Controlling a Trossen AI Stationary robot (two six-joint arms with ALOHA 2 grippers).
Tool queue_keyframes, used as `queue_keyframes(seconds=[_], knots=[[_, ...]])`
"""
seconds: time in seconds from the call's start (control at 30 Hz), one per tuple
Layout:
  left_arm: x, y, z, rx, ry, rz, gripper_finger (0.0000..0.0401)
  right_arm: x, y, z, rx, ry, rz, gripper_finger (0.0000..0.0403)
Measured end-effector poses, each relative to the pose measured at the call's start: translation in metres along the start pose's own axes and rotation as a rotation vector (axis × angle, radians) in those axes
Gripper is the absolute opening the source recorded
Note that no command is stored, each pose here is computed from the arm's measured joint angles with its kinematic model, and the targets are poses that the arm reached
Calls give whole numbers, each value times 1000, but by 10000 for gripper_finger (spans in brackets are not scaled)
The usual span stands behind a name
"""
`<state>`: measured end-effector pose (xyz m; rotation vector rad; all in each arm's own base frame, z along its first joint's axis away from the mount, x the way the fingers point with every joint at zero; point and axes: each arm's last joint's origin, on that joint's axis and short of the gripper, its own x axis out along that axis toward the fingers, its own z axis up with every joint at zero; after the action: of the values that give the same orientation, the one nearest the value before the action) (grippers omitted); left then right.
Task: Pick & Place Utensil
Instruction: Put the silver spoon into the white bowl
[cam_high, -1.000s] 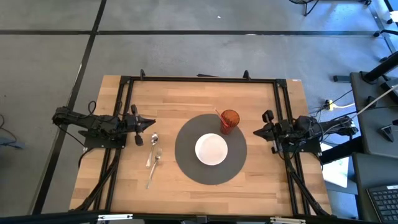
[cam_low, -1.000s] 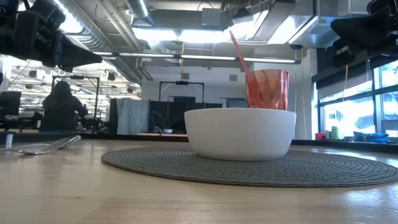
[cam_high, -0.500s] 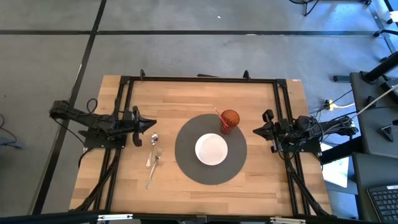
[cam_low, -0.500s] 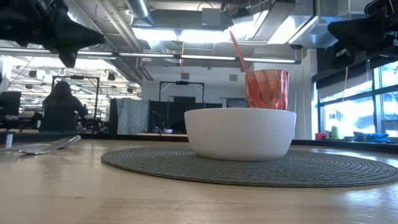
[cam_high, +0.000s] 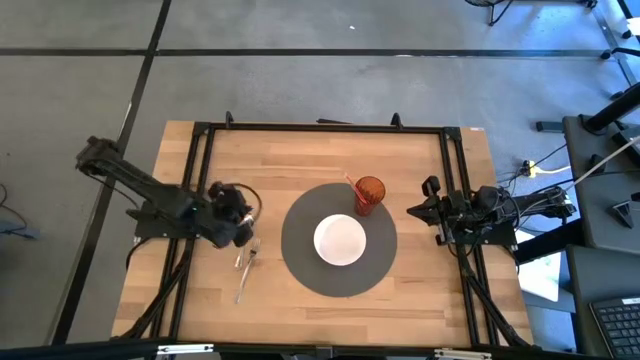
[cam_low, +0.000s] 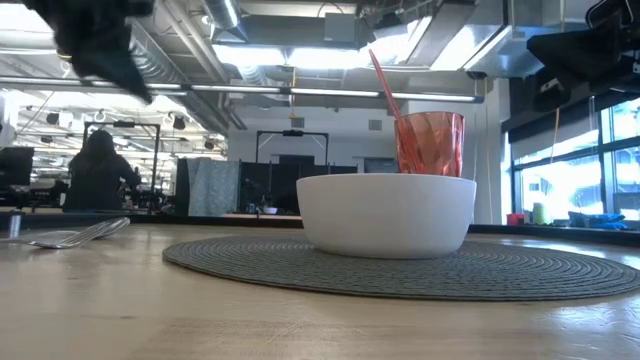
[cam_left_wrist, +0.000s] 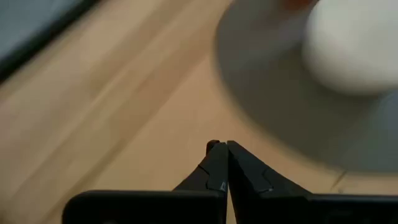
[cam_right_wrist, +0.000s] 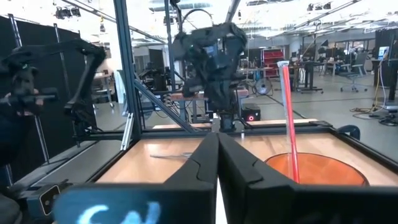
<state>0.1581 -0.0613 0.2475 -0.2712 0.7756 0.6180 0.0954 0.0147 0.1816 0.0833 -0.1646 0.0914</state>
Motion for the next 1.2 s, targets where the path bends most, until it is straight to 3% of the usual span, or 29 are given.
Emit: queue_keyframes(seconds=[0.17,0.33,0.63,0.8,1.03,1.2], knots=[[21,-16,-15,-16,285,209,2,0,0,0,8,0,0,21],[40,-30,-32,-11,425,278,3,0,0,0,-46,-1,-17,23],[39,-37,-38,-27,348,283,13,0,-1,-3,-34,35,-17,23],[39,-41,-40,22,452,207,26,0,-1,-3,-38,35,-20,23],[42,-56,-38,-139,418,91,22,0,-1,-3,1,34,-20,23],[47,-59,-34,-163,401,58,51,0,-1,-3,4,34,-20,23]])
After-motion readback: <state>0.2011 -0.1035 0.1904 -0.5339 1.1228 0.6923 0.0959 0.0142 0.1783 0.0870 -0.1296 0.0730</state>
